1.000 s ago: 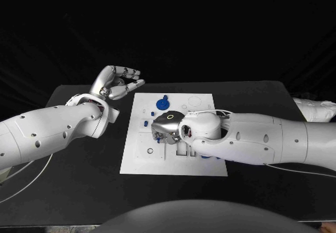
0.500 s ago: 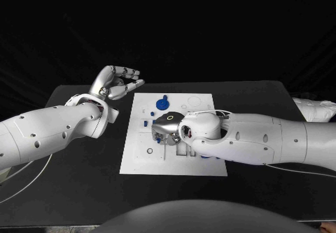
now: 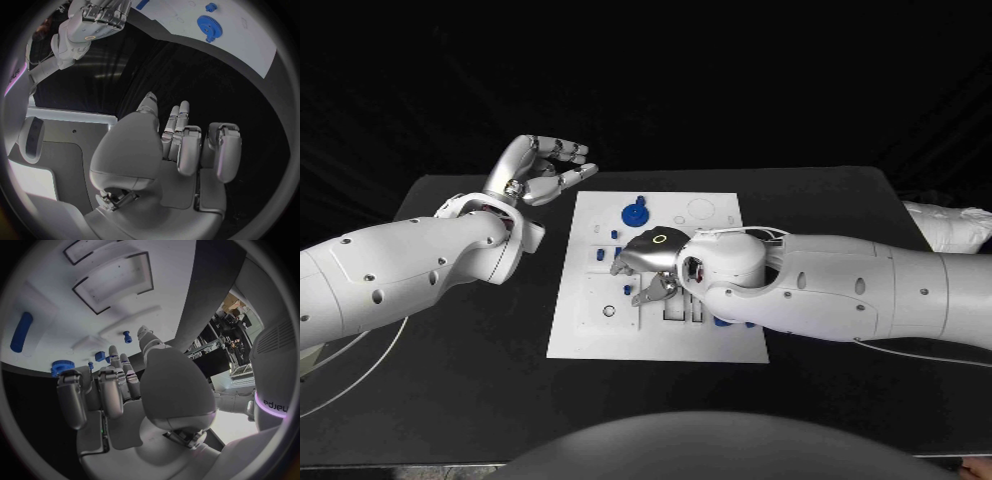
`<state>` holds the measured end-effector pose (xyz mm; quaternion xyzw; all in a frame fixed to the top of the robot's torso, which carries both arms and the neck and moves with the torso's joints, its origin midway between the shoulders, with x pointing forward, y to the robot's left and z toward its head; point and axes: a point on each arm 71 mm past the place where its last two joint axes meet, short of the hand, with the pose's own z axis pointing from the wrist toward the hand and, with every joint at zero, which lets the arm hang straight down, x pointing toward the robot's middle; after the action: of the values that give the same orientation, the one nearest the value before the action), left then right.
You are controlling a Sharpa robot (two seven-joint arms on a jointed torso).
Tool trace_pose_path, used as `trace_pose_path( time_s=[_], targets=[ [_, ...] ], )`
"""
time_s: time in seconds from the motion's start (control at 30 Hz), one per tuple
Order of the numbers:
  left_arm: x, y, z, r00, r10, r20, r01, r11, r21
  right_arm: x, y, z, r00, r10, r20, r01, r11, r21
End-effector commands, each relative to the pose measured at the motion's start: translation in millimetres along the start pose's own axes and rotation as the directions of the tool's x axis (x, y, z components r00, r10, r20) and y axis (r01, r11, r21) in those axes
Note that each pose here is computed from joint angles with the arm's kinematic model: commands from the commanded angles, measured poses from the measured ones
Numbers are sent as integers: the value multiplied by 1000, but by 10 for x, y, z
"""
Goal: Assemble the parts on the task board
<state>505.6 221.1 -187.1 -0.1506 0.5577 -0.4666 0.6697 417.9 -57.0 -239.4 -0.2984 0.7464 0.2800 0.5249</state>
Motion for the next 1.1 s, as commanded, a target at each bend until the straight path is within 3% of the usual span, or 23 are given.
trace_pose_path(
  time_s=[0.03,0.17,0.33,0.47,0.67,1.1],
  targets=[
    [21,-21,10,1000,-6,-14,6,1000,16,-157,-61,-86,979,105,176,-101,994,-29],
    [22,-17,12,1000,-6,-15,6,1000,15,-318,-234,-236,955,154,252,-155,988,-17],
    [26,-11,19,1000,-5,-16,5,1000,14,-473,-479,-425,951,185,247,-201,979,44],
    [40,-7,24,1000,-5,-19,6,1000,14,-530,-687,-575,959,183,218,-213,969,122],
    [55,-10,24,1000,-3,-23,4,1000,17,-494,-845,-634,976,149,158,-178,967,185],
    [60,-26,16,999,24,-29,-22,999,43,-316,-982,-536,999,41,23,-46,961,272]
  ],
)
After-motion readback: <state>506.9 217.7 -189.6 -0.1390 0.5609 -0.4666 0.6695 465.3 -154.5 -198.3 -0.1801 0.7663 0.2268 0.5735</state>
